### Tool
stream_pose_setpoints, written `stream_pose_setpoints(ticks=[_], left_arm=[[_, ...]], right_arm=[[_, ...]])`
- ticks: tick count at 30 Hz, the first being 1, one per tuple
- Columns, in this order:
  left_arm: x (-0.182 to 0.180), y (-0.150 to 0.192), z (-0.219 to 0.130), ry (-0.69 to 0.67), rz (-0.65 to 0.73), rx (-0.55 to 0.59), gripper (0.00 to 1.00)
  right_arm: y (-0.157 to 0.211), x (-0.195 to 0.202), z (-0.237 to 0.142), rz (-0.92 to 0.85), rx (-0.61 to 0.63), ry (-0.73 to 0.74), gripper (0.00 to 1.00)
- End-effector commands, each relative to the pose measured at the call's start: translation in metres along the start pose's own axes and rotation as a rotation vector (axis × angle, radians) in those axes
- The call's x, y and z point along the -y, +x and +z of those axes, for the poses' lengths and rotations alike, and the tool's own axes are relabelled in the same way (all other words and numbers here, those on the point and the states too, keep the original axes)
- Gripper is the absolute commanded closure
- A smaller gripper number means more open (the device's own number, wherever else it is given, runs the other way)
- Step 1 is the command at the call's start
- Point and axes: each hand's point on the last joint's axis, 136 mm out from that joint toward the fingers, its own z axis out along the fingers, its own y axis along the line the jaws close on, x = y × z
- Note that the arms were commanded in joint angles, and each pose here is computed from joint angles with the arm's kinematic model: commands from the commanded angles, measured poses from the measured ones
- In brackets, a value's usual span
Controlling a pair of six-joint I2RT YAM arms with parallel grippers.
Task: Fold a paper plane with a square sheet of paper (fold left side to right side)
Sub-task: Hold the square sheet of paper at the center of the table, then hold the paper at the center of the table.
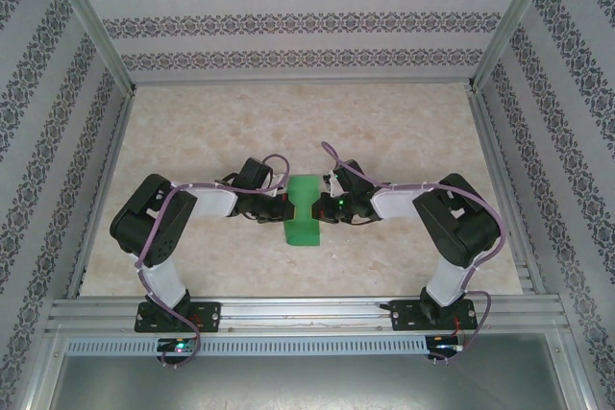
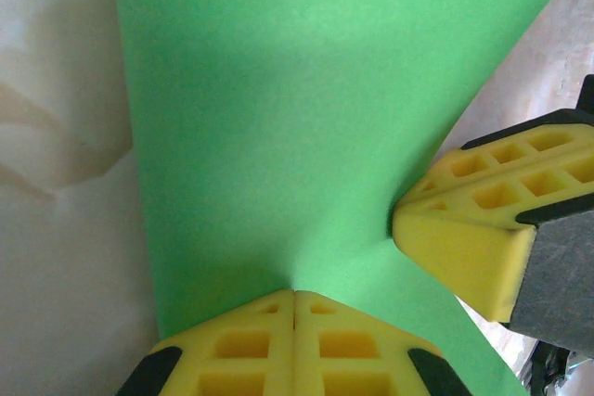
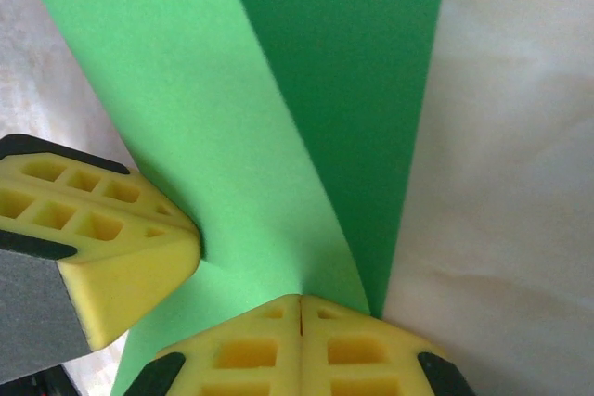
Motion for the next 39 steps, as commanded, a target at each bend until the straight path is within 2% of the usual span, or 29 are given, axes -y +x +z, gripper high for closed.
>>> stream_pose_setpoints(ticks=[1,6,19,31,39], left_arm=[[-0.022,0.015,0.011,-0.08,-0.026,-0.049,1.0],[-0.024,0.015,0.012,-0.086,-0.03,-0.053,1.0],[-0.022,0.015,0.012,-0.078,-0.028,-0.054,1.0],[-0.02,0.02,0.007,-0.075,-0.027,-0.06,1.0],[-0.026,0.044,-0.004,-0.083,-0.052,-0.075,1.0]], right_arm=[[-0.008,-0.015,-0.01,-0.037,0.03,-0.013,1.0],[-0.015,-0.038,-0.012,-0.069,0.059,-0.078,1.0],[-0.027,-0.046,0.023,-0.081,0.054,-0.093,1.0],[-0.016,-0.004,0.04,-0.016,0.023,0.038,1.0],[-0.007,0.026,0.039,0.044,0.011,0.107,1.0]])
